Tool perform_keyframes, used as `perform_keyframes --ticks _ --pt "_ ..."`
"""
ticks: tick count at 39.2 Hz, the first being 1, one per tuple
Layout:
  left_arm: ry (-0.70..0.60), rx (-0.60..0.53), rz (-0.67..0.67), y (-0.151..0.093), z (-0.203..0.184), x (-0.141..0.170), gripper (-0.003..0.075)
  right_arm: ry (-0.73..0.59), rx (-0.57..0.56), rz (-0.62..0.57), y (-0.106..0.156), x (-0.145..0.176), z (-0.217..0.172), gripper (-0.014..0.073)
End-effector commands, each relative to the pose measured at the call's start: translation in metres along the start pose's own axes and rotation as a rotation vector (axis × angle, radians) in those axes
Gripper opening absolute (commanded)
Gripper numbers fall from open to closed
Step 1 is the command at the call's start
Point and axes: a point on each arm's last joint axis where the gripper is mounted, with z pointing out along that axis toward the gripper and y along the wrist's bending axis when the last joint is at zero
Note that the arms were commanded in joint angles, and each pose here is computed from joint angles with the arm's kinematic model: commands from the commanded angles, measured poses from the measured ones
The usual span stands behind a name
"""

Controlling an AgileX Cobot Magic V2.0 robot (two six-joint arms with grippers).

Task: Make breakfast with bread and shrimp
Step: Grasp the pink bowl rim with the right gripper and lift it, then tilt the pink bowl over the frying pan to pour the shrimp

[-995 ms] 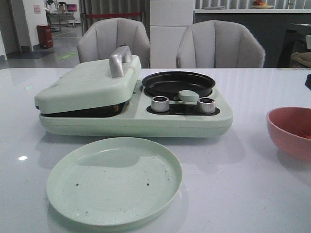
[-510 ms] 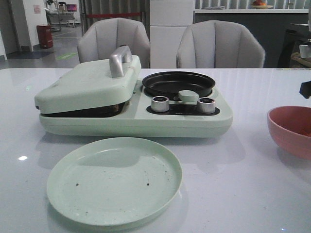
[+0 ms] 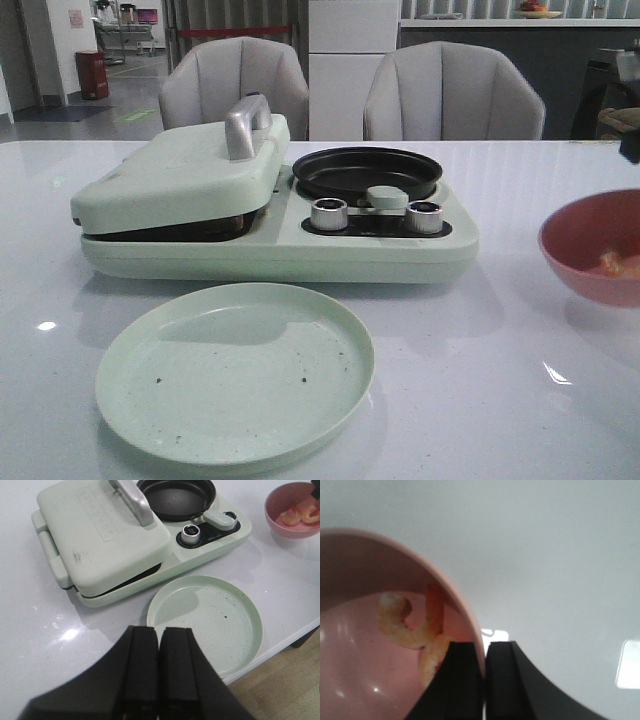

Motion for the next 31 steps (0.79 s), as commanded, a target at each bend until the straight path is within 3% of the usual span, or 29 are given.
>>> perform_keyframes --ticks 1,8,15,28,31 --pt "-0.102 -0.008 -0.009 0.000 -0.006 -0.013 0.0101 -0.228 0.067 -0.067 -0.001 -0.024 -0.069 0.0049" --pt "-0.102 -0.008 -0.009 0.000 -0.006 -0.013 0.0101 -0.385 0.216 -0.204 0.024 -0.051 -0.132 0.0049" --pt "-0.102 -0.008 -0.009 0.000 -0.006 -0.013 0.0101 -0.537 0.410 -0.306 0.068 -0.071 -0.159 0.0049" --pt "-0.102 -0.008 -0.009 0.000 -0.006 -0.013 0.0101 -0.821 0.690 -0.474 0.163 -0.102 -0.152 0.0049" --pt "-0.102 -0.008 -0.009 0.000 -0.006 -0.013 0.0101 -0.876 0.807 -0.516 0.185 -0.107 -0.149 0.0049"
